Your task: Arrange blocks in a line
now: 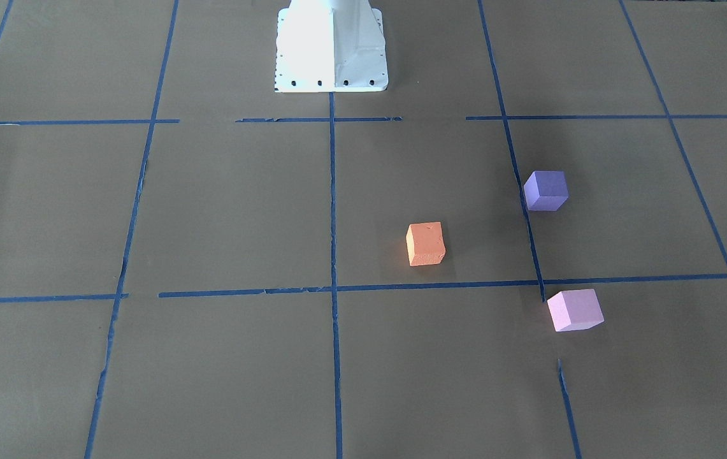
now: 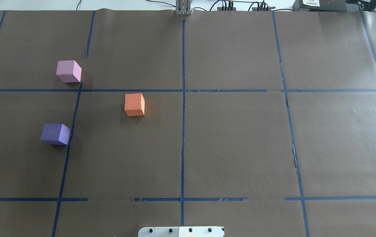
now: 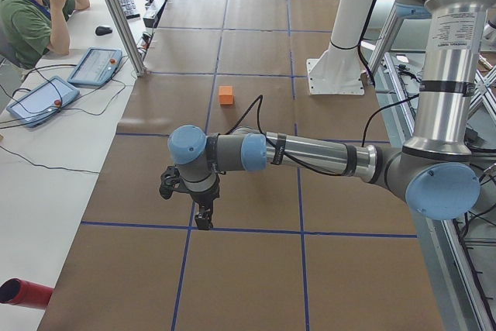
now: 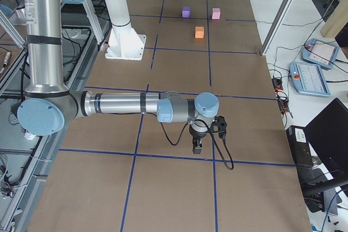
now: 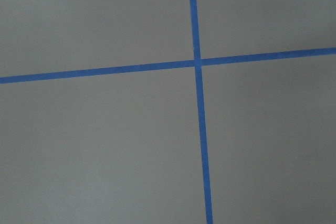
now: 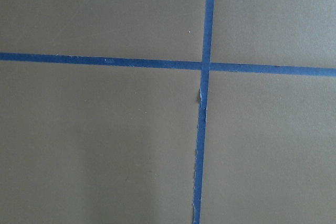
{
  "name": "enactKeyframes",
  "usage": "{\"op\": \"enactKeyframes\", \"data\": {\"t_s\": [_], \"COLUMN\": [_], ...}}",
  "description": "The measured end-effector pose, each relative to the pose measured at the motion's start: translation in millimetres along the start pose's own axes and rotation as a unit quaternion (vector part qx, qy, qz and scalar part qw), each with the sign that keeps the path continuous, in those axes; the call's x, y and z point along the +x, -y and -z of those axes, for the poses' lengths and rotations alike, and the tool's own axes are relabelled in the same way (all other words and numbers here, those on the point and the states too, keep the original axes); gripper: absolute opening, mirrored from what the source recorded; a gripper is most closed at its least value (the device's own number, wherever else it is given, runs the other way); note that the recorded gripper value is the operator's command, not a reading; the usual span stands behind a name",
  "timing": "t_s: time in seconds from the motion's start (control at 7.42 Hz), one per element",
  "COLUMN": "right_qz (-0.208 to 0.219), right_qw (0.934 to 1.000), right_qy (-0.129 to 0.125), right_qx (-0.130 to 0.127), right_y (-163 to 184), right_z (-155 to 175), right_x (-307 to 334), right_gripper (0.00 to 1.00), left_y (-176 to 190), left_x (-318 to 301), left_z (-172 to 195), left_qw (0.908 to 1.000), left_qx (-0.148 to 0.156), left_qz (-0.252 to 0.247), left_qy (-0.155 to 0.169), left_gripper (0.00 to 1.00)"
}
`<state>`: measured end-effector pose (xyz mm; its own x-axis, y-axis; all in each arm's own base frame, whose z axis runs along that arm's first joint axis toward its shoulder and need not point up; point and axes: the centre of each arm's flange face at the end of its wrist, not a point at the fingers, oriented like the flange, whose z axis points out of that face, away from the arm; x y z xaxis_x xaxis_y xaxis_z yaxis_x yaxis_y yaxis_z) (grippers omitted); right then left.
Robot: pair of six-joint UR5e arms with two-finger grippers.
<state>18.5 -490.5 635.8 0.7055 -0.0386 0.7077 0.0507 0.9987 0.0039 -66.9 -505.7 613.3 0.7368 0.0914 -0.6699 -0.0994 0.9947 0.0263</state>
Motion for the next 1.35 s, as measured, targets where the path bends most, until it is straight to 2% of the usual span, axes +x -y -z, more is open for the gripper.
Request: {"op": "enactKeyframes", "data": {"t_s": [0.4, 0.67, 0.94, 1.21, 1.35], "right_qz": [0.000, 0.000, -0.001, 0.000, 0.000], "right_qw": [1.0000, 1.0000, 1.0000, 1.0000, 1.0000], "right_qy": [0.000, 0.000, 0.000, 0.000, 0.000], "right_qx": [0.000, 0.000, 0.000, 0.000, 0.000], "right_y": [0, 0, 0, 0, 0], "right_z": [0, 0, 0, 0, 0], "right_x": [0, 0, 0, 0, 0], "right_gripper": [1.00, 1.00, 1.00, 1.00, 1.00], "left_y": [3, 25, 65, 96, 100], "left_x": [2, 21, 108, 245, 314], "left_z": [3, 21, 38, 37, 33], "left_qw": [1.0000, 0.9996, 0.9982, 0.9965, 0.9960], "left_qx": [0.006, 0.029, 0.059, 0.068, 0.064], "left_qz": [-0.004, 0.000, -0.008, -0.032, -0.035], "left_qy": [0.000, -0.002, -0.010, -0.035, -0.050], "left_gripper": [1.00, 1.00, 1.00, 1.00, 1.00]}}
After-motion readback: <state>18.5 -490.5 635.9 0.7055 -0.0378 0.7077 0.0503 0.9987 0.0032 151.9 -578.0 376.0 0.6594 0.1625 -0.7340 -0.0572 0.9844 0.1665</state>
